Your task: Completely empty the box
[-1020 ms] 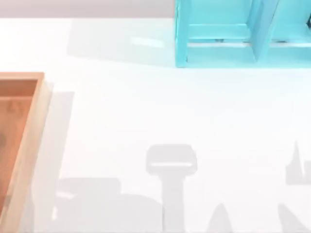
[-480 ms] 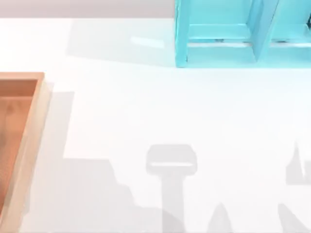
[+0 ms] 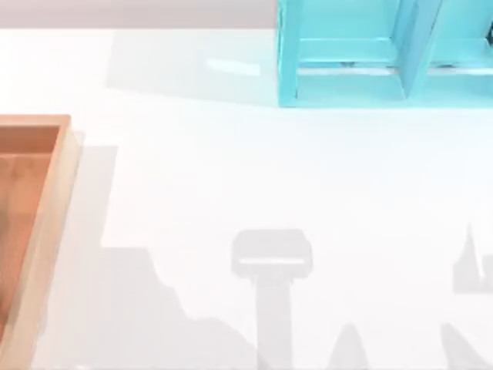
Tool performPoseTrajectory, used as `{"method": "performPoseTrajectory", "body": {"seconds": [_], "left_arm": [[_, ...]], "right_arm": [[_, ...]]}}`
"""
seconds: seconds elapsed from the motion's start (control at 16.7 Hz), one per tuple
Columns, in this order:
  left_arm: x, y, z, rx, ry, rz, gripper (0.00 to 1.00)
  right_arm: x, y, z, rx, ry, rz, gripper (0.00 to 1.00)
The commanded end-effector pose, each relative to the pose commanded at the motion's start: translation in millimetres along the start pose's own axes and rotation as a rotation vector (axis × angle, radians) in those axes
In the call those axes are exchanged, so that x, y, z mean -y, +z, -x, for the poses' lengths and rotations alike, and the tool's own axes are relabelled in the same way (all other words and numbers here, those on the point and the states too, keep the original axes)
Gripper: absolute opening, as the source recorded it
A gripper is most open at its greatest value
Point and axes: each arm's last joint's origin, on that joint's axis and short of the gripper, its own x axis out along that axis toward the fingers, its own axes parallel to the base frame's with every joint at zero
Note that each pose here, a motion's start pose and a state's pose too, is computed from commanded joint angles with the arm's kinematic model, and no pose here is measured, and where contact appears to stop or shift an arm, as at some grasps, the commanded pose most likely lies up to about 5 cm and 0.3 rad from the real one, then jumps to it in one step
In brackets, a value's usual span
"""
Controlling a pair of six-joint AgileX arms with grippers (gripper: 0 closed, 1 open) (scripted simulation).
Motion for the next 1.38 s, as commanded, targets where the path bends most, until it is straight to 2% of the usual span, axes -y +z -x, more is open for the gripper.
{"method": "performPoseTrajectory", "body": {"seconds": [0.36,0.72,1.38], "left_arm": [[0,-1,-63,0.008,0.003,0.000,1.00],[0,-3,-71,0.003,0.001,0.000,1.00],[0,-3,-71,0.003,0.001,0.000,0.17]], "right_arm": [[0,0,0,0.000,0.000,0.000,1.00],[0,0,0,0.000,0.000,0.000,1.00],[0,0,0,0.000,0.000,0.000,1.00]]}}
